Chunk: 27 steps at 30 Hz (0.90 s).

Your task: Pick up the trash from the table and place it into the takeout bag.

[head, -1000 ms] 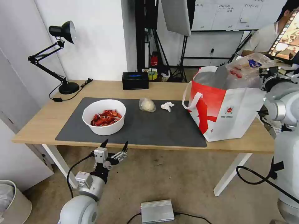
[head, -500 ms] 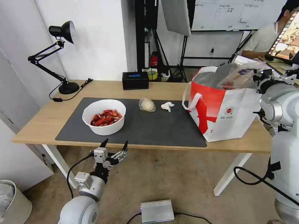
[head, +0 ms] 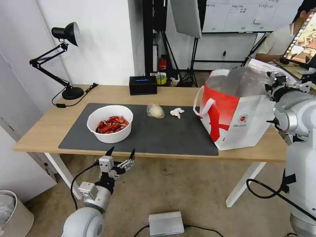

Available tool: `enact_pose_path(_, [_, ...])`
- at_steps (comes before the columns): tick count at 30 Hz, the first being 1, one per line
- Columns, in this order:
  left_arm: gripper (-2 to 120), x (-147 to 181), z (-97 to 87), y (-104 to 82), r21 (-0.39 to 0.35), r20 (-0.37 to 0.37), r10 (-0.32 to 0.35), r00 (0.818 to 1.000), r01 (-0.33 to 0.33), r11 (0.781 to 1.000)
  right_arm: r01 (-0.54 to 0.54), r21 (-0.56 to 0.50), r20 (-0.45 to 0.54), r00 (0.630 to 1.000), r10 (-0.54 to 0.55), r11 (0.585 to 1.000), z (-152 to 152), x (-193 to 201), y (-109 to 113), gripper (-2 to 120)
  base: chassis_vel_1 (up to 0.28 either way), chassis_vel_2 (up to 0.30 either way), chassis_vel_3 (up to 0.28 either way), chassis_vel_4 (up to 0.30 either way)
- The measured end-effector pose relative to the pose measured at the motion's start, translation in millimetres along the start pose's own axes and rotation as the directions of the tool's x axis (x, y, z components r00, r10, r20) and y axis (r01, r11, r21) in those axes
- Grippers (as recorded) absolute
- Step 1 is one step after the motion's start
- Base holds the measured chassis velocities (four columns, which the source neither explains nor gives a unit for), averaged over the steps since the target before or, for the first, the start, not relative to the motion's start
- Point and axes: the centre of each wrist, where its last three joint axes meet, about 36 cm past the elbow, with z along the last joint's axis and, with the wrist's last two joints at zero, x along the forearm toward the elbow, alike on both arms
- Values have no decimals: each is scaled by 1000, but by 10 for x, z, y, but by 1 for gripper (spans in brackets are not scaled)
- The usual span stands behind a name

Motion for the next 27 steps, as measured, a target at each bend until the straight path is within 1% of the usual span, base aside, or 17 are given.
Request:
enact_pose_path(4, [100,2,-13,6,-2,3,-1,1000,1,1000,78,39,12,997,-79,996,54,100,-32,50,0,0,0,0])
enact_pose_path(6, [100,2,-19,10,-3,5,-3,1000,3,1000,168,70,7,986,-169,983,107,203,-72,51,0,0,0,0])
enact_pose_path(7, [100,2,-19,10,-3,5,-3,1000,3,1000,168,70,7,986,-169,983,107,203,-72,51,0,0,0,0])
enact_pose_path(10, [100,2,-24,8,-1,6,-3,1000,3,1000,308,137,-22,951,-308,941,210,376,-154,51,0,0,0,0])
enact_pose_path(12, [100,3,-24,8,-1,7,-3,1000,3,1000,325,147,-30,945,-325,934,226,401,-163,52,0,0,0,0])
enact_pose_path(13, [100,3,-23,7,0,8,-4,1000,4,1000,354,174,-45,935,-352,919,259,450,-180,54,0,0,0,0])
enact_pose_path(14, [100,5,-22,5,1,10,-4,1000,4,1000,400,218,-68,916,-395,890,311,528,-211,58,0,0,0,0])
enact_pose_path(16, [100,5,-22,5,1,11,-4,1000,4,1000,406,225,-71,914,-400,886,318,539,-216,58,0,0,0,0])
enact_pose_path(19, [100,6,-22,4,2,13,-5,1000,5,1000,432,259,-89,901,-424,864,352,589,-241,61,0,0,0,0])
enact_pose_path(20, [100,7,-22,4,2,17,-7,1000,7,1000,470,318,-116,881,-459,823,412,671,-296,68,0,0,0,0])
enact_pose_path(21, [100,9,-21,4,3,20,-8,1000,8,1000,493,374,-133,867,-481,785,463,733,-347,71,0,0,0,0])
enact_pose_path(22, [100,9,-21,4,3,20,-8,1000,8,1000,493,374,-133,867,-481,785,463,733,-347,71,0,0,0,0])
enact_pose_path(23, [100,12,-20,8,5,25,-12,1000,12,1000,519,466,-165,847,-505,717,553,836,-456,75,0,0,0,0])
enact_pose_path(24, [100,13,-16,8,7,27,-14,1000,14,1000,522,519,-183,842,-508,677,614,892,-533,76,0,0,0,0])
enact_pose_path(25, [100,13,-11,8,9,28,-16,999,16,1000,521,549,-195,840,-506,654,659,937,-590,78,0,0,0,0])
enact_pose_path(26, [100,13,-11,8,9,28,-16,999,16,1000,521,549,-195,840,-506,654,659,937,-590,78,0,0,0,0])
enact_pose_path(27, [100,14,-5,7,10,28,-18,999,17,1000,518,566,-204,842,-500,641,697,975,-638,79,0,0,0,0])
